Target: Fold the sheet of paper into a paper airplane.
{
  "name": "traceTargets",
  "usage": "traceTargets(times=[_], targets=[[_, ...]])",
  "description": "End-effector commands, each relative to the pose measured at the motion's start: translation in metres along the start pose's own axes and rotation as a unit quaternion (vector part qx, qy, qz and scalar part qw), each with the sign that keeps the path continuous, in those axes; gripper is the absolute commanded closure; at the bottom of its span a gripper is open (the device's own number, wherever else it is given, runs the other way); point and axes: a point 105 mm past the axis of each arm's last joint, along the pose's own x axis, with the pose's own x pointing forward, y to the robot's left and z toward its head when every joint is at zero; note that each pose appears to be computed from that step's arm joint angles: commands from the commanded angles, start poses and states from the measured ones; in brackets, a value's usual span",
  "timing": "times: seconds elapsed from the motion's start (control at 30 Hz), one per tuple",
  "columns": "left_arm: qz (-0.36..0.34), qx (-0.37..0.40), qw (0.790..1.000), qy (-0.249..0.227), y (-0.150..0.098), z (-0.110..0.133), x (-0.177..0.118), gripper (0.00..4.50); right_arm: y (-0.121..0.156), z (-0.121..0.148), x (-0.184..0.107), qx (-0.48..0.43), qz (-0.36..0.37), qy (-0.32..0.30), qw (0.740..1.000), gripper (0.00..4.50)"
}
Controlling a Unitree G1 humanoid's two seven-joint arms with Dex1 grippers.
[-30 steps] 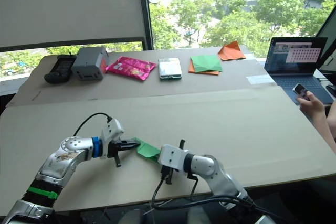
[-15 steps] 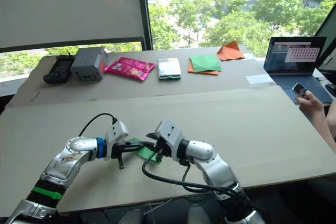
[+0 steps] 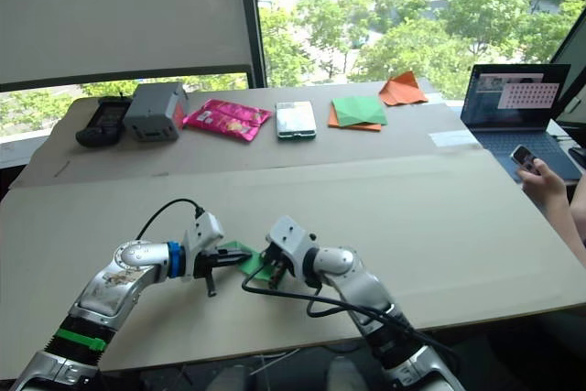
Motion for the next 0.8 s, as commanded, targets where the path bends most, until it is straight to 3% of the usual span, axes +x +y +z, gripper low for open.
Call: traceTargets(times=[0.03, 0.8], targets=[[0.001, -0.005, 1.0, 0.02, -0.003, -0.01, -0.001, 4.5, 0.002, -0.01, 0.001, -0.001, 0.006, 0.023, 1.0, 4.47], [-0.001, -0.001, 1.0, 0.031, -0.004, -0.015, -0.001, 4.5, 0.013, -0.05, -0.025, 0.021, 0.007, 0.106, 0.994, 4.47]])
